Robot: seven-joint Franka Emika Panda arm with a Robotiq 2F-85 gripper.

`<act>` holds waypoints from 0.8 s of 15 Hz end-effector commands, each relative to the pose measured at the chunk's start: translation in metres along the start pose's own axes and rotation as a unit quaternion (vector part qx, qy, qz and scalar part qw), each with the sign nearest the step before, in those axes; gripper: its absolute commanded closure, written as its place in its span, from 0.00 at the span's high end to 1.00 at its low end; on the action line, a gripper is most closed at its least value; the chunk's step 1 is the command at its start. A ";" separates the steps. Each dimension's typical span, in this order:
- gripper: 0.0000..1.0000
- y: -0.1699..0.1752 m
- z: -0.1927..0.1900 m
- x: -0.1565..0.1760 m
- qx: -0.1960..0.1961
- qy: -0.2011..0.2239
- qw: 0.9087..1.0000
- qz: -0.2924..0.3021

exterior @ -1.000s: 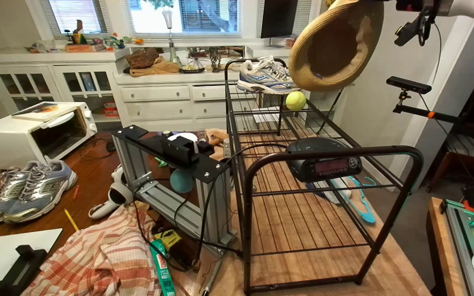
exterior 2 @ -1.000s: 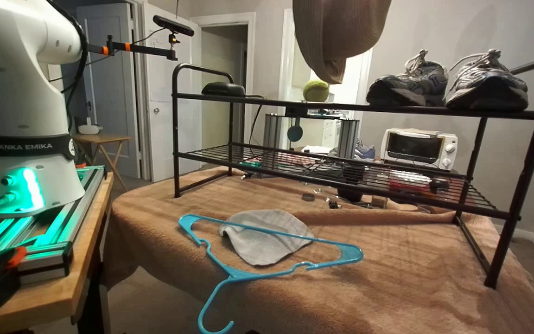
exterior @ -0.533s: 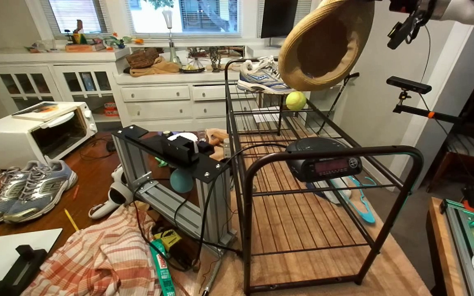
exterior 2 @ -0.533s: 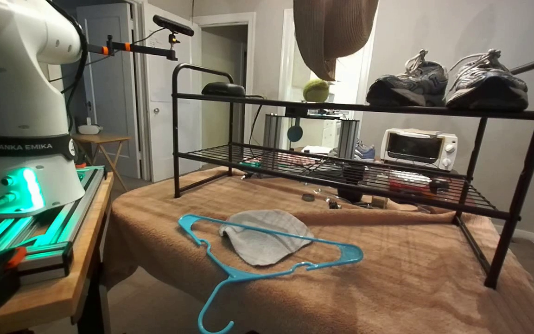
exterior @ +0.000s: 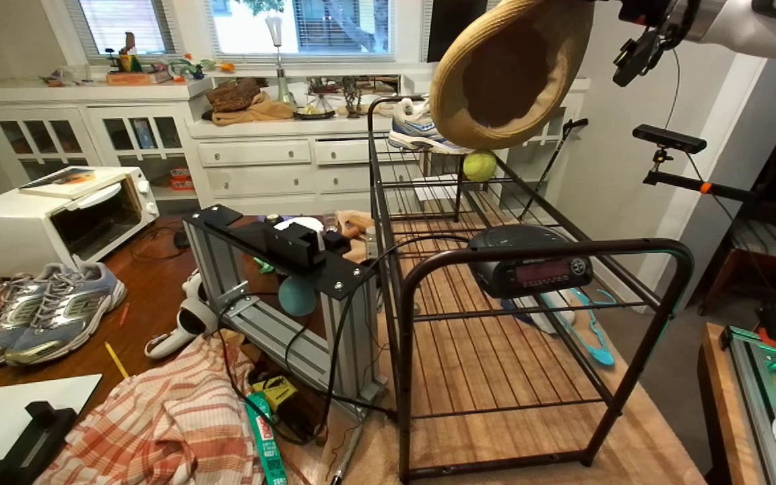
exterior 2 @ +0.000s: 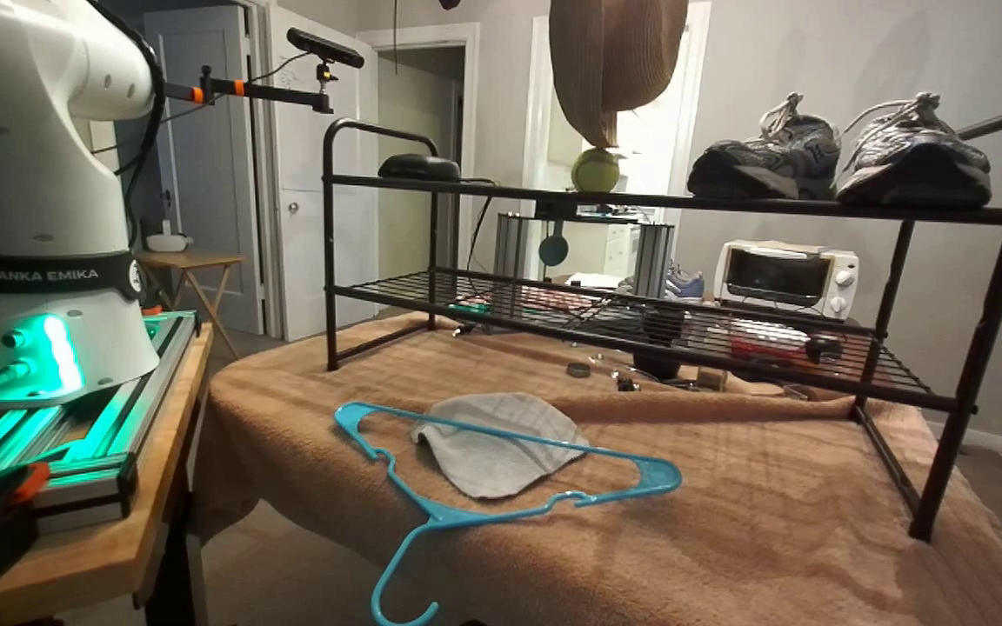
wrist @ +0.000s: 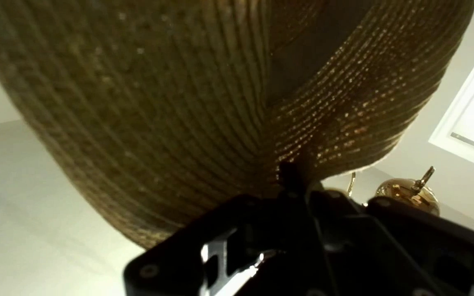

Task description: Put the brown hat on the topmost shelf.

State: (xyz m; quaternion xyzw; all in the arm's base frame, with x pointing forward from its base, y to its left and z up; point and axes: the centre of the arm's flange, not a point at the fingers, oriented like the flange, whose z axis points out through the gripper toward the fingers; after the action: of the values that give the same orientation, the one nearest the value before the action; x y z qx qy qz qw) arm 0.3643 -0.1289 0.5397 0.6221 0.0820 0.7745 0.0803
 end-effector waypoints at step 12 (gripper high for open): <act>0.01 -0.004 0.019 -0.066 0.005 0.100 0.995 -0.012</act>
State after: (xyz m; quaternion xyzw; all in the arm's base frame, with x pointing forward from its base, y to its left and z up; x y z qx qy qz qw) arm 0.3708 -0.1601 0.5164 0.5606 0.0923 0.8211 0.0553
